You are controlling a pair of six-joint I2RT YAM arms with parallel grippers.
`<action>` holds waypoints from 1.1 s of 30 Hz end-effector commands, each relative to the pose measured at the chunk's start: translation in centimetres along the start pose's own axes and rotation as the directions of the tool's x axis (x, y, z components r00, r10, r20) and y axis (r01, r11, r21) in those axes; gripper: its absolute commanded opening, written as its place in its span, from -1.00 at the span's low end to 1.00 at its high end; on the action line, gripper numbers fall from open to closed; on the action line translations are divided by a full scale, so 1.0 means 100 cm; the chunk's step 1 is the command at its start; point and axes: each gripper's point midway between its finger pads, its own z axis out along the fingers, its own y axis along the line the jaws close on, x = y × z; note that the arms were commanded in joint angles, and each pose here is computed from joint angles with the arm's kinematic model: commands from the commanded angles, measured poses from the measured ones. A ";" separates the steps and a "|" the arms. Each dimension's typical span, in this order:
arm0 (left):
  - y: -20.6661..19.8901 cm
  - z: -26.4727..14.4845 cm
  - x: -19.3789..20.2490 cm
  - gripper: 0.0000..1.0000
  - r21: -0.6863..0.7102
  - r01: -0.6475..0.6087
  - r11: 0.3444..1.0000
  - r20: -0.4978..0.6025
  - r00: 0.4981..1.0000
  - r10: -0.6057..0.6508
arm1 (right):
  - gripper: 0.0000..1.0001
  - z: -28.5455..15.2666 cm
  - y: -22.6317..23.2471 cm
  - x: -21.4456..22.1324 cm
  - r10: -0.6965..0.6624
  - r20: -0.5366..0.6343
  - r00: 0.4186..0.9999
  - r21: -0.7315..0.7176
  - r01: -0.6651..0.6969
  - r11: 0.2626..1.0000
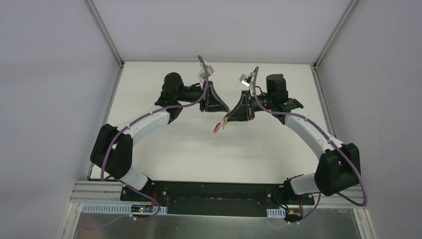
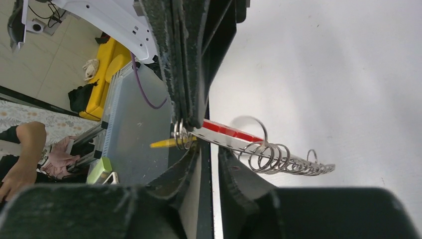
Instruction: Put the keys on the keyring
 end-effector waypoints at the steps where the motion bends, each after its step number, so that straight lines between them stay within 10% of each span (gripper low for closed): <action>1: -0.016 -0.001 -0.015 -1.00 0.052 -0.088 0.995 0.033 0.996 0.087 | -0.48 -0.001 0.004 -0.009 -0.055 0.005 0.998 0.003 0.055 0.999; 8: -0.013 0.000 -0.013 -1.00 0.054 -0.085 0.995 0.029 0.996 0.083 | -0.21 -0.019 0.011 -0.022 -0.111 0.042 0.993 0.046 0.109 0.993; 33: 0.009 -0.009 0.005 -1.00 -0.144 -0.009 0.990 -0.029 1.000 0.005 | -0.21 -0.031 0.011 -0.042 -0.121 0.101 0.987 0.094 0.112 0.989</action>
